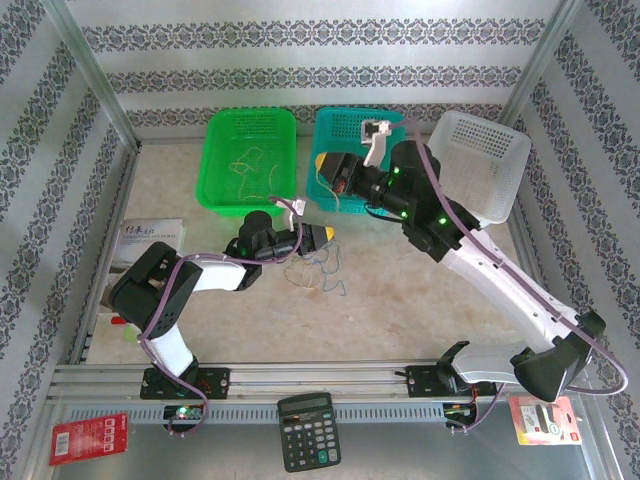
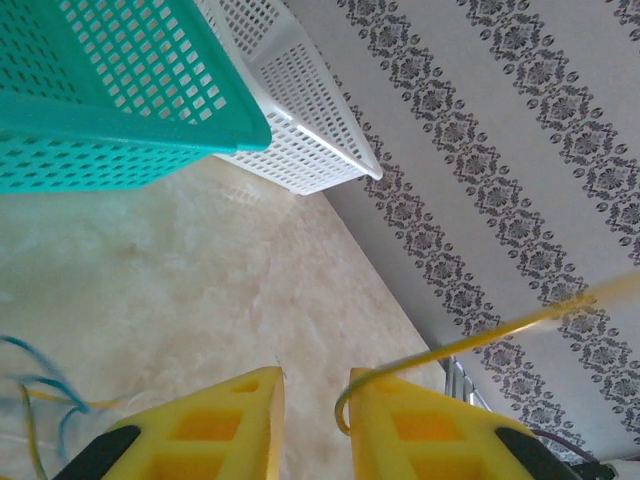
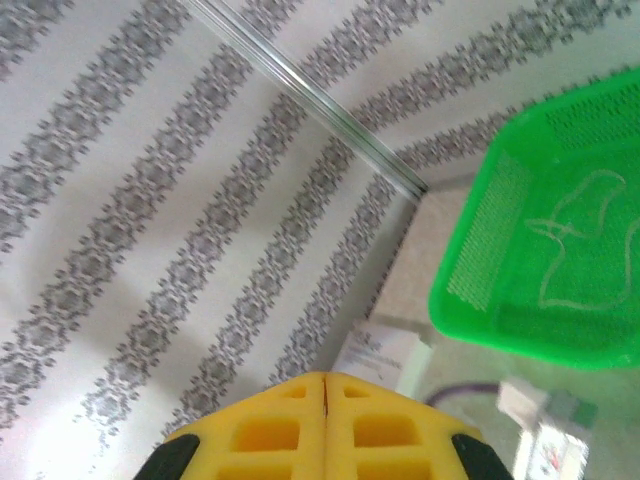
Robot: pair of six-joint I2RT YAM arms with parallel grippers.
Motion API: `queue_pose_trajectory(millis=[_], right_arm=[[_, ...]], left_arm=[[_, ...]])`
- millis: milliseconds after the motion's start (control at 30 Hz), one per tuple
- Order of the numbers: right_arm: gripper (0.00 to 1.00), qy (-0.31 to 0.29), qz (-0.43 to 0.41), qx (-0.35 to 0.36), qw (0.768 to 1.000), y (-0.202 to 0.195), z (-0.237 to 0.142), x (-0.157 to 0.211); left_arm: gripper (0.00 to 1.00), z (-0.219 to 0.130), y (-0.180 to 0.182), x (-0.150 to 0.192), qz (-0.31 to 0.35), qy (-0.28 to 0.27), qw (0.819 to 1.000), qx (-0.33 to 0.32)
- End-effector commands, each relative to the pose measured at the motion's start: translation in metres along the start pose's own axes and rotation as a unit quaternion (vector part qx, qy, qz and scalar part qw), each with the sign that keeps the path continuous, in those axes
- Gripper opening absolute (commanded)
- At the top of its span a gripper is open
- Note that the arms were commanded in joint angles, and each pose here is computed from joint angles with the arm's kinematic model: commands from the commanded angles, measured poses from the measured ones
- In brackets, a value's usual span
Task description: Untangle the cables
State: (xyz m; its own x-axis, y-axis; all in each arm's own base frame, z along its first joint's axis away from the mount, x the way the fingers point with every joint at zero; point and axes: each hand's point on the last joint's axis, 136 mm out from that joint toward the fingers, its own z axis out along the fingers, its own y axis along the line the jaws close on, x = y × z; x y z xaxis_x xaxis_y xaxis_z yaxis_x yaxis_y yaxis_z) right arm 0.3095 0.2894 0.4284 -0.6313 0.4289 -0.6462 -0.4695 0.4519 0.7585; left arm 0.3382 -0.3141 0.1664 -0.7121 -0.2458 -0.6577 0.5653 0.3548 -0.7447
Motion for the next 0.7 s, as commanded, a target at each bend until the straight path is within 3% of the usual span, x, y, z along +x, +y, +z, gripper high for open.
queue_pose_trajectory(millis=[0,300,533,667], right_arm=[[0.0,-0.028,-0.001,-0.054,0.998,0.036,-0.011,-0.028],[0.0,-0.056,-0.013,-0.074,0.996,0.054,-0.018,-0.059],[0.0,-0.074,-0.006,-0.036,0.997,0.019,-0.02,-0.077],[0.0,-0.083,-0.004,-0.003,0.997,-0.012,-0.016,-0.091]], left_arm=[[0.24,-0.002,-0.016,-0.001,0.009,-0.009,1.0,0.028],[0.2,-0.004,-0.016,0.001,0.005,-0.01,1.0,0.029],[0.19,-0.005,-0.022,-0.003,0.004,-0.012,0.999,0.035],[0.25,-0.008,-0.03,-0.009,0.004,-0.02,0.999,0.042]])
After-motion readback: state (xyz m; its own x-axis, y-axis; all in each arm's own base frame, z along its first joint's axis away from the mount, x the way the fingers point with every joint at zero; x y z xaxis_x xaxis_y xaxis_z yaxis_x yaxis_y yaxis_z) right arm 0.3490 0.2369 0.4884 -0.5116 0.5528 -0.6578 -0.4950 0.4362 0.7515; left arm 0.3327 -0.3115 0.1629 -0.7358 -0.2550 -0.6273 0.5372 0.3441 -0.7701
